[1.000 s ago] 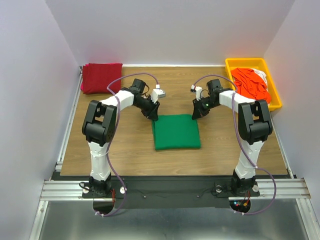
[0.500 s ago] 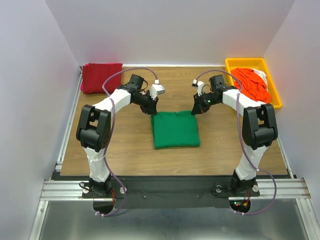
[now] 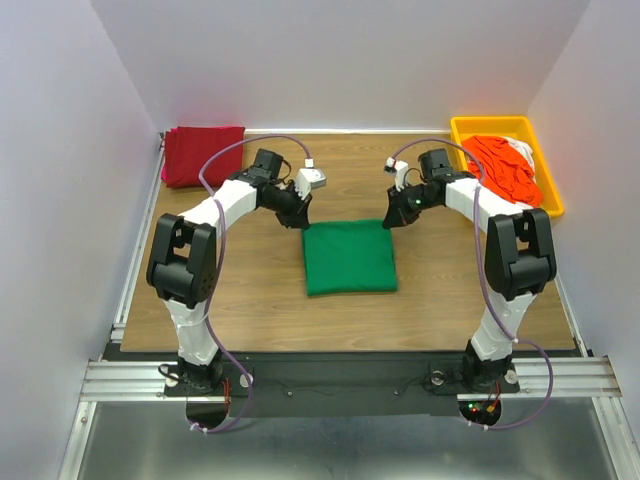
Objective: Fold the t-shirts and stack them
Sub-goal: Fold the tshirt
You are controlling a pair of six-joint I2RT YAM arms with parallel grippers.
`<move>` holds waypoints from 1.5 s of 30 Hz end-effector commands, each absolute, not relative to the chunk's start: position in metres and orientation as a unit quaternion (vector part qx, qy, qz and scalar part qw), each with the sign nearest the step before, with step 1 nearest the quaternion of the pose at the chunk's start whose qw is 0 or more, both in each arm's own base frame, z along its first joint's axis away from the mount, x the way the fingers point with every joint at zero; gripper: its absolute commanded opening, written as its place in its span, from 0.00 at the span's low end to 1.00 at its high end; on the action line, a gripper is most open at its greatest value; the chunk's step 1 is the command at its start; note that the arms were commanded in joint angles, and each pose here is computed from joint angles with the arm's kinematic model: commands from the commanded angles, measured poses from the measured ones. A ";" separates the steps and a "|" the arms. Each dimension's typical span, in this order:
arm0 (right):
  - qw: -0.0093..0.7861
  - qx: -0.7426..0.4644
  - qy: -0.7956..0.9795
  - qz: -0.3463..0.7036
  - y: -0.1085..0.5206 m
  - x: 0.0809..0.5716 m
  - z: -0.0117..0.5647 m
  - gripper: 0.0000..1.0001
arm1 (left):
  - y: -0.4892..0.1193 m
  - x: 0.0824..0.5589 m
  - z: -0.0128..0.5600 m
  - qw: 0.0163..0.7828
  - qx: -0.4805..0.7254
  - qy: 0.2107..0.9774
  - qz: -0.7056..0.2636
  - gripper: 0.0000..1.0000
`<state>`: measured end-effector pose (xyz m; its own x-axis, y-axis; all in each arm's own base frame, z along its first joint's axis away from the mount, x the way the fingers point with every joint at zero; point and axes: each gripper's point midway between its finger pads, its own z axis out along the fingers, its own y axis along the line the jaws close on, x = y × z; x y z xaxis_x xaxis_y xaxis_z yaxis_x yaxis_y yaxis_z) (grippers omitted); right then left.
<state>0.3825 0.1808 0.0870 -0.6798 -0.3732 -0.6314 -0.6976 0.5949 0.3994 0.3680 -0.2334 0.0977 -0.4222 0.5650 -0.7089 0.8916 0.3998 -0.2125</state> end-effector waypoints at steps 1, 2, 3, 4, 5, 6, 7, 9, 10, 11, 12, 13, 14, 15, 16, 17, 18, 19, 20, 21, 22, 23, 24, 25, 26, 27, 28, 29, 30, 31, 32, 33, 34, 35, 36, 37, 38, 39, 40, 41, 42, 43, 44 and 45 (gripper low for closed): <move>0.270 -0.311 0.868 0.279 0.170 0.408 0.072 0.00 | -0.212 0.378 0.095 0.291 0.449 0.800 -0.270 0.00; 0.273 -0.309 0.868 0.275 0.169 0.413 0.068 0.01 | -0.211 0.381 0.090 0.288 0.447 0.803 -0.269 0.00; 0.272 -0.305 0.872 0.272 0.168 0.414 0.063 0.01 | -0.211 0.385 0.082 0.282 0.446 0.806 -0.269 0.00; 0.272 -0.301 0.874 0.268 0.168 0.416 0.059 0.01 | -0.212 0.389 0.079 0.284 0.446 0.806 -0.266 0.00; 0.269 -0.295 0.876 0.269 0.168 0.419 0.052 0.01 | -0.210 0.392 0.076 0.285 0.444 0.807 -0.264 0.00; 0.272 -0.293 0.876 0.268 0.169 0.422 0.052 0.01 | -0.209 0.397 0.068 0.285 0.443 0.809 -0.259 0.00; 0.279 -0.289 0.877 0.262 0.168 0.427 0.050 0.01 | -0.207 0.400 0.064 0.285 0.442 0.811 -0.256 0.00; 0.279 -0.279 0.882 0.259 0.167 0.431 0.041 0.01 | -0.202 0.405 0.050 0.276 0.436 0.818 -0.253 0.00; 0.281 -0.275 0.883 0.255 0.167 0.434 0.039 0.01 | -0.200 0.408 0.046 0.275 0.435 0.820 -0.251 0.00; 0.285 -0.272 0.884 0.253 0.167 0.438 0.037 0.00 | -0.199 0.411 0.043 0.275 0.433 0.822 -0.249 0.00; 0.282 -0.267 0.887 0.251 0.166 0.441 0.030 0.00 | -0.197 0.415 0.037 0.276 0.431 0.823 -0.246 0.00; 0.281 -0.262 0.890 0.246 0.164 0.443 0.026 0.01 | -0.196 0.416 0.034 0.275 0.428 0.825 -0.245 0.00; 0.282 -0.260 0.891 0.245 0.165 0.446 0.023 0.01 | -0.196 0.420 0.033 0.276 0.427 0.826 -0.244 0.00; 0.279 -0.252 0.894 0.245 0.164 0.446 0.020 0.01 | -0.197 0.421 0.030 0.274 0.427 0.826 -0.244 0.00; 0.275 -0.250 0.895 0.249 0.165 0.446 0.016 0.00 | -0.196 0.423 0.025 0.270 0.423 0.829 -0.246 0.00; 0.276 -0.248 0.893 0.253 0.167 0.447 0.019 0.01 | -0.198 0.426 0.026 0.273 0.422 0.828 -0.247 0.00; 0.276 -0.240 0.893 0.260 0.170 0.447 0.022 0.04 | -0.199 0.428 0.028 0.275 0.423 0.827 -0.249 0.00; 0.279 -0.235 0.893 0.265 0.172 0.449 0.028 0.17 | -0.200 0.429 0.031 0.279 0.422 0.825 -0.252 0.02; 0.289 -0.225 0.888 0.279 0.177 0.452 0.043 0.26 | -0.203 0.435 0.044 0.293 0.422 0.820 -0.252 0.07; 0.298 -0.224 0.883 0.286 0.180 0.454 0.055 0.37 | -0.205 0.437 0.051 0.300 0.420 0.818 -0.254 0.20; 0.307 -0.222 0.878 0.292 0.182 0.456 0.067 0.53 | -0.207 0.439 0.060 0.307 0.419 0.814 -0.261 0.26; 0.322 -0.222 0.871 0.298 0.185 0.460 0.085 0.57 | -0.210 0.445 0.074 0.318 0.411 0.812 -0.267 0.31; 0.336 -0.217 0.865 0.303 0.188 0.467 0.102 0.60 | -0.212 0.445 0.090 0.329 0.408 0.807 -0.274 0.34; 0.347 -0.217 0.860 0.305 0.189 0.471 0.114 0.62 | -0.217 0.446 0.106 0.343 0.402 0.797 -0.291 0.43; 0.364 -0.216 0.852 0.308 0.191 0.471 0.136 0.63 | -0.215 0.441 0.112 0.343 0.371 0.806 -0.309 0.46; 0.372 -0.218 0.846 0.313 0.192 0.470 0.147 0.63 | -0.216 0.439 0.126 0.357 0.355 0.802 -0.321 0.48; 0.377 -0.220 0.840 0.321 0.194 0.466 0.158 0.64 | -0.221 0.439 0.165 0.405 0.359 0.772 -0.334 0.52; 0.377 -0.224 0.832 0.340 0.199 0.458 0.168 0.64 | -0.224 0.434 0.177 0.417 0.352 0.764 -0.345 0.54; 0.381 -0.222 0.824 0.355 0.202 0.450 0.184 0.63 | -0.226 0.416 0.187 0.412 0.321 0.767 -0.371 0.54; 0.359 -0.217 0.819 0.392 0.209 0.434 0.185 0.61 | -0.232 0.406 0.186 0.416 0.318 0.753 -0.398 0.54; 0.346 -0.215 0.815 0.413 0.214 0.425 0.186 0.59 | -0.238 0.404 0.204 0.428 0.310 0.741 -0.414 0.54; 0.326 -0.197 0.815 0.437 0.219 0.417 0.186 0.58 | -0.245 0.387 0.196 0.398 0.282 0.750 -0.446 0.53; 0.304 -0.194 0.809 0.465 0.226 0.406 0.179 0.55 | -0.252 0.384 0.199 0.404 0.281 0.738 -0.462 0.52; 0.292 -0.188 0.807 0.477 0.230 0.401 0.175 0.54 | -0.257 0.380 0.196 0.396 0.274 0.736 -0.476 0.52; 0.276 -0.173 0.810 0.488 0.233 0.398 0.170 0.53 | -0.260 0.374 0.179 0.376 0.260 0.745 -0.486 0.52; 0.263 -0.167 0.813 0.493 0.237 0.396 0.154 0.52 | -0.268 0.371 0.175 0.365 0.243 0.744 -0.504 0.51; 0.253 -0.160 0.815 0.497 0.238 0.396 0.147 0.52 | -0.271 0.373 0.171 0.357 0.235 0.745 -0.512 0.50; 0.245 -0.153 0.817 0.500 0.240 0.397 0.141 0.51 | -0.276 0.374 0.154 0.336 0.224 0.753 -0.519 0.50; 0.236 -0.141 0.826 0.493 0.239 0.404 0.124 0.51 | -0.280 0.376 0.149 0.329 0.219 0.756 -0.521 0.50; 0.228 -0.135 0.832 0.487 0.238 0.406 0.112 0.51 | -0.280 0.380 0.141 0.322 0.212 0.762 -0.520 0.49; 0.233 -0.139 0.835 0.480 0.238 0.412 0.105 0.50 | -0.281 0.387 0.138 0.323 0.206 0.765 -0.517 0.49; 0.229 -0.130 0.846 0.464 0.234 0.418 0.087 0.50 | -0.281 0.393 0.119 0.308 0.195 0.776 -0.515 0.49; 0.230 -0.128 0.850 0.456 0.233 0.423 0.078 0.50 | -0.281 0.397 0.111 0.303 0.190 0.780 -0.513 0.49; 0.237 -0.131 0.853 0.447 0.231 0.430 0.073 0.50 | -0.281 0.406 0.096 0.293 0.179 0.789 -0.510 0.48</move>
